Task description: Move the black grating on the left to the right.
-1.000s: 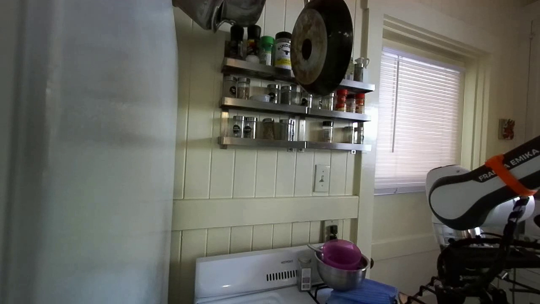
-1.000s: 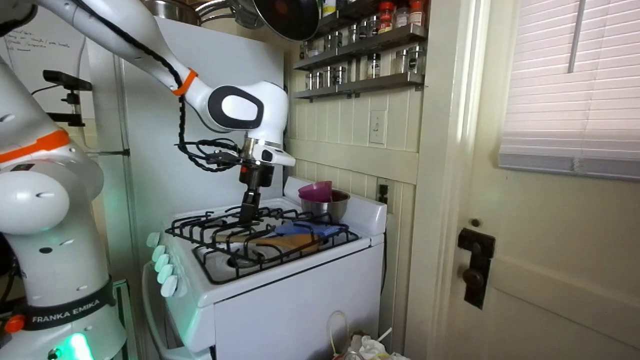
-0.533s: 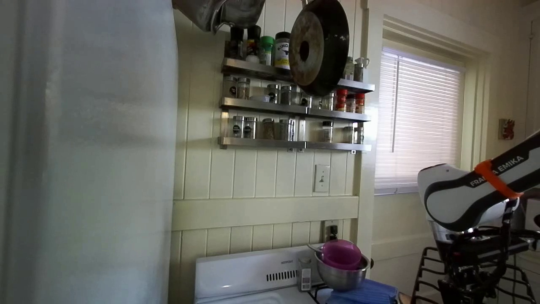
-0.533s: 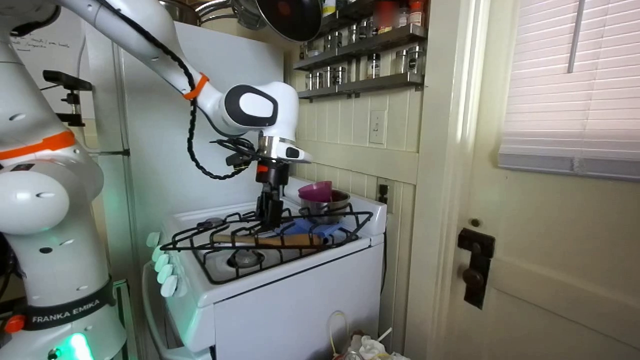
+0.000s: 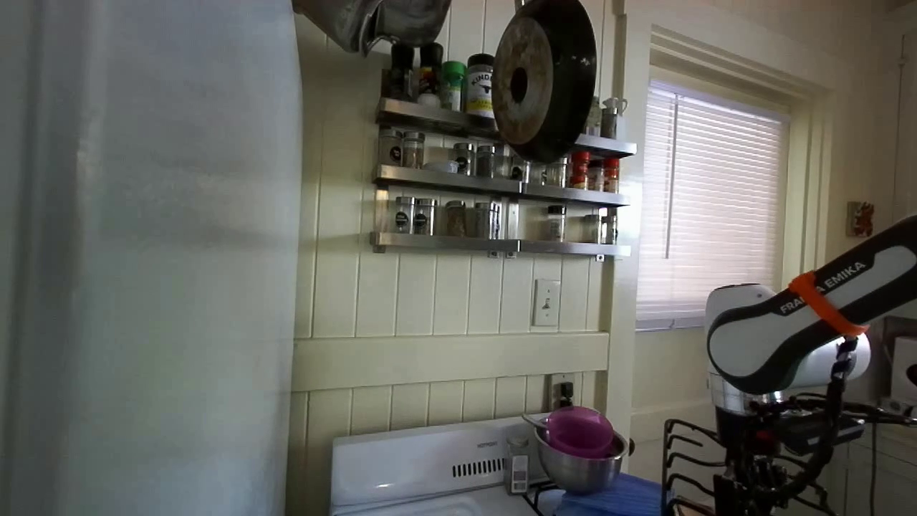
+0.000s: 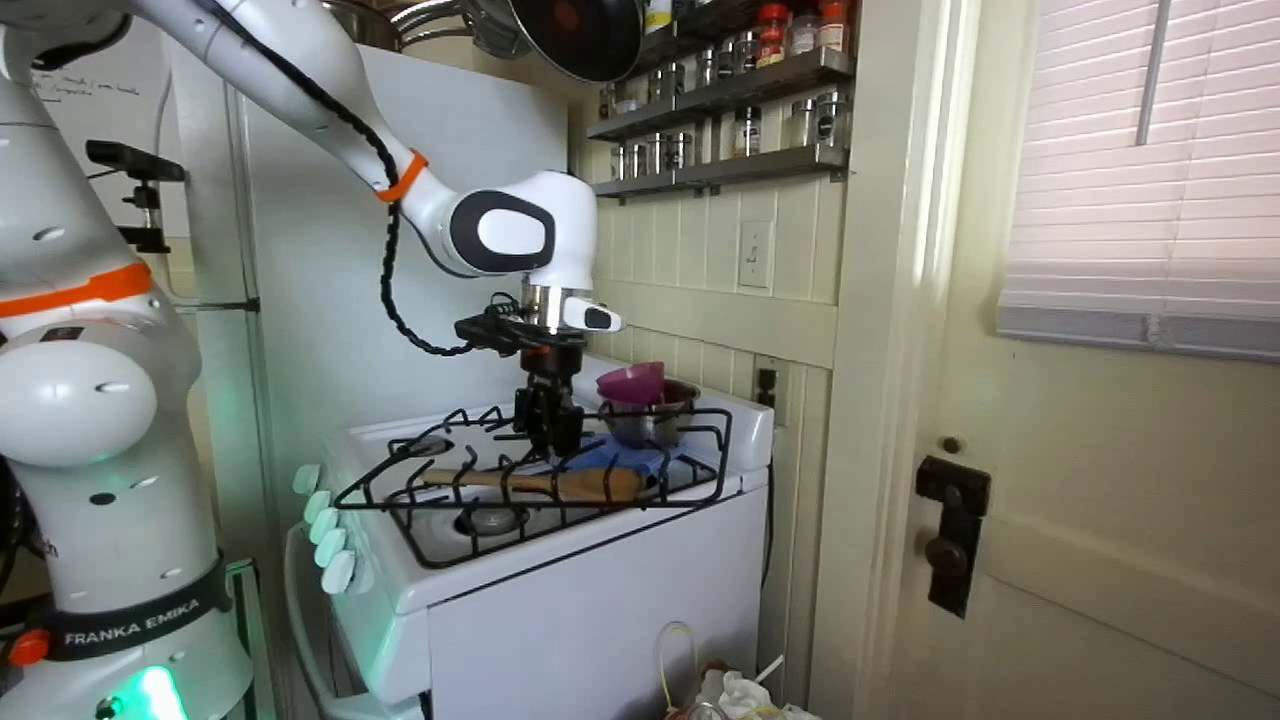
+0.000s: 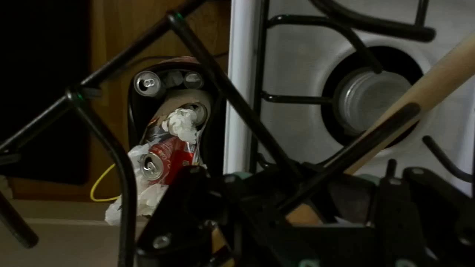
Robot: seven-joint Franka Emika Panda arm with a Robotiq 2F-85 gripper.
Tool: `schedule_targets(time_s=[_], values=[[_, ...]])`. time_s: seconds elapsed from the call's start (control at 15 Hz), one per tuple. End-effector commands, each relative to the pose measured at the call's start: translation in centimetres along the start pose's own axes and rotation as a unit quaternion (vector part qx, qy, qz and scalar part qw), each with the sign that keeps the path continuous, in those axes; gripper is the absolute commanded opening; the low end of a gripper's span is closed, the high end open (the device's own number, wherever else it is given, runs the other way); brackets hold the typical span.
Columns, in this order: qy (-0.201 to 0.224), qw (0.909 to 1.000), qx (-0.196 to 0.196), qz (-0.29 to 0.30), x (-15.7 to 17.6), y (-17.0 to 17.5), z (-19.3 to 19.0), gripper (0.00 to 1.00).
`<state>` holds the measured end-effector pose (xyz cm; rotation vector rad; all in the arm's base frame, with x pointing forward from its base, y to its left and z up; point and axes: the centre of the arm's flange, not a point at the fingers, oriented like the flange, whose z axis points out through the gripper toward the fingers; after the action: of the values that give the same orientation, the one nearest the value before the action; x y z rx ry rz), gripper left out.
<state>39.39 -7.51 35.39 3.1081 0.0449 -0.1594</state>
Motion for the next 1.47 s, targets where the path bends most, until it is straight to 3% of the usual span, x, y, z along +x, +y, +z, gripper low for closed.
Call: schedule_targets(time_s=[0.0,0.33,1.13,1.4], values=[[0.008,0.9989,0.028,-0.036,0.6,-1.2,-0.2,0.00],[-0.009,0.9978,0.031,-0.059,1.0,-2.4,1.1,0.00],[-0.031,0.9983,0.045,-0.018,2.5,0.2,2.8,0.00],[-0.034,0.9984,0.042,-0.016,4.4,0.1,2.6,0.00]])
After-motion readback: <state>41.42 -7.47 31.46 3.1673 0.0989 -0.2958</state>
